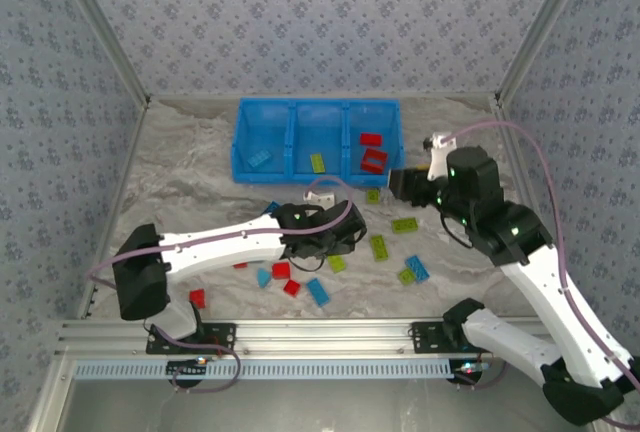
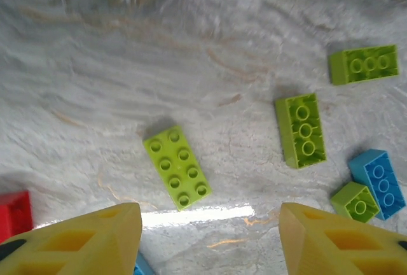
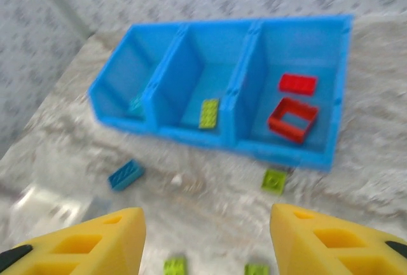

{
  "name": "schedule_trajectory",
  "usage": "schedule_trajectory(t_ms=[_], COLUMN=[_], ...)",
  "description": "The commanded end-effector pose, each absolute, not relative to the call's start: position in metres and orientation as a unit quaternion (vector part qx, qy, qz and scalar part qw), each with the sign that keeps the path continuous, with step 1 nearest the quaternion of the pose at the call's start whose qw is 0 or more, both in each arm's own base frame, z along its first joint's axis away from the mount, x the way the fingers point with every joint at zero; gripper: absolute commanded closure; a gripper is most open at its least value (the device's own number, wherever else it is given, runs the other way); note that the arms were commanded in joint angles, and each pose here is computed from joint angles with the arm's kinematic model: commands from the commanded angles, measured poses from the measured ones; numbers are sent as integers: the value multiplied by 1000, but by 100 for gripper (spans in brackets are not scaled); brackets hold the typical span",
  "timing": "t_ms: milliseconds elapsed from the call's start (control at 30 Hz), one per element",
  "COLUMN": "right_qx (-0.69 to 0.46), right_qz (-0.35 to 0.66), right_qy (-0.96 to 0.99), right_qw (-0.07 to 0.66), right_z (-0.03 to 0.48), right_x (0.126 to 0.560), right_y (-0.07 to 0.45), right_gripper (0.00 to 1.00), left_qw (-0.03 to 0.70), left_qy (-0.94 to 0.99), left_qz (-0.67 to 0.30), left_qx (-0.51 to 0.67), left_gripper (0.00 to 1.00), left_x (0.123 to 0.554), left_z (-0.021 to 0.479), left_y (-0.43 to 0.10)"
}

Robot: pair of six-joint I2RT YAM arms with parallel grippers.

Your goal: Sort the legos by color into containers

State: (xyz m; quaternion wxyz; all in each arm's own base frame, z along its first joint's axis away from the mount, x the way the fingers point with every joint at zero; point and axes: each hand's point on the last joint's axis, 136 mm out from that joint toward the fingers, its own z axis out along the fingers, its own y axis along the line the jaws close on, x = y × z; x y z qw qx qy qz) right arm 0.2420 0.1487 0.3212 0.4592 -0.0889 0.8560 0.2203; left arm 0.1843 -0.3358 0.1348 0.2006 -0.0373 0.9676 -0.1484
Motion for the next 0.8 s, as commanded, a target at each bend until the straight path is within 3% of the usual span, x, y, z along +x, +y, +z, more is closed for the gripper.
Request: schedule_trajectory(t_ms=[0,233,500,667,767], right_qx=[-136,-184,-181,-185,-195], right_qz=[258,300,286,293,303], right_qy=[868,858,862,857,853], right_qw=[403,374,377,381,378], right_z=[289,260,257,258,259], right_x=[205,160,152,152,149], right_y=[164,177,167,171,175], right_gripper=[43,43,42,43,44], left_qw=[121,89,61,61,80], left_qy=[976,979,984,984,983], left_qz=[-149,-135,-102,-104,-99], left_qx=[-101,-128,-135,-135,-134], left_gripper=[40,39,39,50,66], left_x=[179,187,179,185,191], left_z=[91,54,23,12,18], left_y=[-342,-346,-340,-344,-342])
